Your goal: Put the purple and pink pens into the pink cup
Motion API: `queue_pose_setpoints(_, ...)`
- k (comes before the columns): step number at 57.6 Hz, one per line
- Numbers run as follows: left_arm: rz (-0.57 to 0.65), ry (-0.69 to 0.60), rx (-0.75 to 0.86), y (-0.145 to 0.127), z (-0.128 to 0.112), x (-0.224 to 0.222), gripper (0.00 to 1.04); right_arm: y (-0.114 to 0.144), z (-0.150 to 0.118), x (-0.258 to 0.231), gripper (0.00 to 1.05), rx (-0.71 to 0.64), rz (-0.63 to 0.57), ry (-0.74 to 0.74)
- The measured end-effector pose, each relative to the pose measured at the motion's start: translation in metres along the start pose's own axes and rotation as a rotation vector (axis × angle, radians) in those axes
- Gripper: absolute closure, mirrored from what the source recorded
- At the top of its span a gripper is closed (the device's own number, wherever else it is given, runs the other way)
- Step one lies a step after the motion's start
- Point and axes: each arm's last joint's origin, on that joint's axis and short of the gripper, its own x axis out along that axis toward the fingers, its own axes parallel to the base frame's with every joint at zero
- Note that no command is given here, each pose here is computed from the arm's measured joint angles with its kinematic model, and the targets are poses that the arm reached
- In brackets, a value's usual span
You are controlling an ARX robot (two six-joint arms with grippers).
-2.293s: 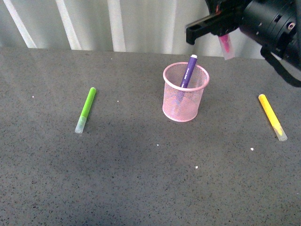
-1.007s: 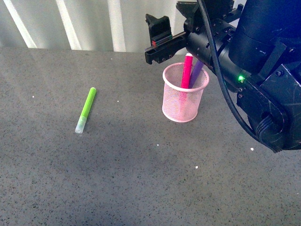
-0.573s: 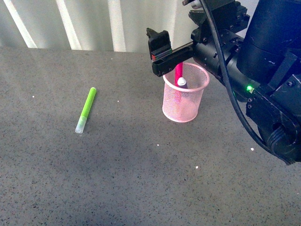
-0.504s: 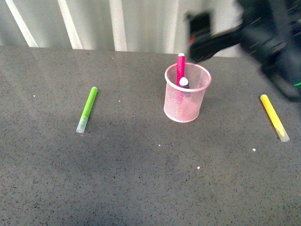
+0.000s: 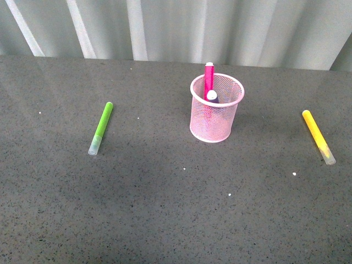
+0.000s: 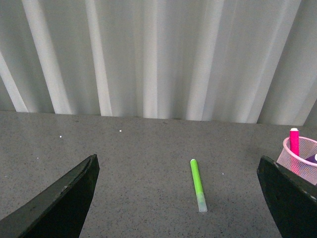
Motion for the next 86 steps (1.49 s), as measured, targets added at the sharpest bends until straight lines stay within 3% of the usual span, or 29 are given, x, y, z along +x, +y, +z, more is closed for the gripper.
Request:
queue_pose_setpoints(11, 0.000, 0.000, 0.000, 0.000, 0.000, 0.000, 0.07, -0.011, -0.029, -0.021, 0.09, 0.029, -0.025, 0.094)
queue_pose_setpoints(20, 0.000, 0.000, 0.000, 0.000, 0.000, 0.000, 0.07, -0.003, -0.034, -0.034, 0.42, 0.060, 0.051, 0.300)
queue_pose_setpoints(40, 0.000, 0.000, 0.000, 0.000, 0.000, 0.000, 0.07, 0.013, -0.026, -0.048, 1.01, 0.053, 0.026, 0.306)
queue_pose_setpoints(45, 0.000, 0.000, 0.000, 0.000, 0.000, 0.000, 0.07, 0.019, -0.024, -0.051, 1.01, 0.062, 0.066, 0.300)
queue_pose_setpoints(86, 0.000, 0.000, 0.000, 0.000, 0.000, 0.000, 0.07, 0.018, -0.020, -0.072, 1.01, 0.061, 0.061, 0.304)
